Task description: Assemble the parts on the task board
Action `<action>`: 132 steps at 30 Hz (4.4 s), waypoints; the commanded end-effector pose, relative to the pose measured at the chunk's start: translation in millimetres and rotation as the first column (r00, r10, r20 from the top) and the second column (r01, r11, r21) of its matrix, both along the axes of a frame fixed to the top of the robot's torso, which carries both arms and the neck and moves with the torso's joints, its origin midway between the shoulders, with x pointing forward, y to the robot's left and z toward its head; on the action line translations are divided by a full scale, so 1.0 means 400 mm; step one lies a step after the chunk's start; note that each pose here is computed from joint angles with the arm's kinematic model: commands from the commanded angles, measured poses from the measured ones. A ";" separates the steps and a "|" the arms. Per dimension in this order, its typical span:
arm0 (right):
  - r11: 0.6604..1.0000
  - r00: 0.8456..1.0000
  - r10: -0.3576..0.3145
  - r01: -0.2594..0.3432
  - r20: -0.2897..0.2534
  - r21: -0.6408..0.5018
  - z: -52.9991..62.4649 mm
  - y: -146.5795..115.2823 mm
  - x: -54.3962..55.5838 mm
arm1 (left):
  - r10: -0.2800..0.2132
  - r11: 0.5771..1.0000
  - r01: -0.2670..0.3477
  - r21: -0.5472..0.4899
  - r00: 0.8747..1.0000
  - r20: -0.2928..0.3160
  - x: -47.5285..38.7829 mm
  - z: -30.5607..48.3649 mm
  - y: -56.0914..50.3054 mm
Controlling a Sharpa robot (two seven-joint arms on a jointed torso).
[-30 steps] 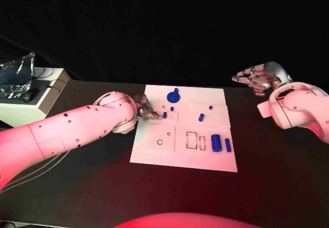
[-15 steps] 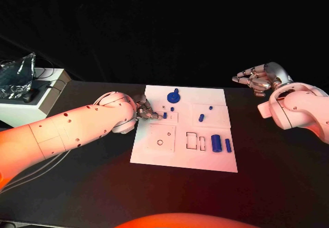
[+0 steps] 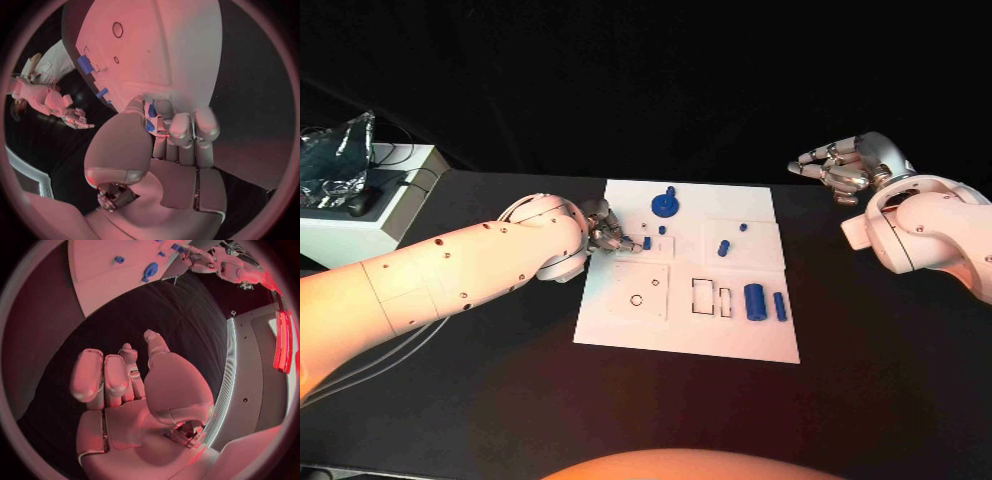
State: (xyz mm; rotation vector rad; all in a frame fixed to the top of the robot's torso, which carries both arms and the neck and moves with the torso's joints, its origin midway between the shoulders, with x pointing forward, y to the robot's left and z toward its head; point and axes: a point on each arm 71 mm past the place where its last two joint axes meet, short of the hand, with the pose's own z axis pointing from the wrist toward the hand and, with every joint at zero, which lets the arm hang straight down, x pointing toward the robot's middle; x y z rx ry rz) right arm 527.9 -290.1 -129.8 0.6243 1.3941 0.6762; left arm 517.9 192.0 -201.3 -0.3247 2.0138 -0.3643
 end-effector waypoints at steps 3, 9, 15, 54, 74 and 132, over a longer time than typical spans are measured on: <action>1.000 1.000 0.013 -0.013 0.008 -0.008 0.000 0.003 0.000 | -0.023 1.000 0.023 -0.003 0.999 0.022 0.001 0.005 -0.007; 1.000 1.000 0.010 -0.010 0.008 -0.009 0.000 0.000 0.000 | -0.021 1.000 0.021 0.002 1.000 0.015 0.001 0.003 -0.003; 1.000 1.000 0.012 -0.012 0.007 -0.010 -0.001 0.001 0.000 | -0.020 1.000 0.020 0.008 1.000 0.008 0.000 0.002 -0.002; 1.000 1.000 0.013 -0.013 0.004 -0.010 -0.003 0.003 -0.001 | -0.027 1.000 0.027 0.002 1.000 0.014 -0.001 0.004 -0.002; 1.000 1.000 0.012 -0.012 0.005 -0.010 -0.003 0.001 -0.001 | -0.021 1.000 0.021 -0.008 1.000 -0.003 -0.001 0.001 0.001; 1.000 1.000 0.018 -0.018 -0.009 -0.012 -0.009 0.003 -0.001 | 0.004 1.000 -0.004 -0.021 1.000 -0.026 0.003 0.010 0.007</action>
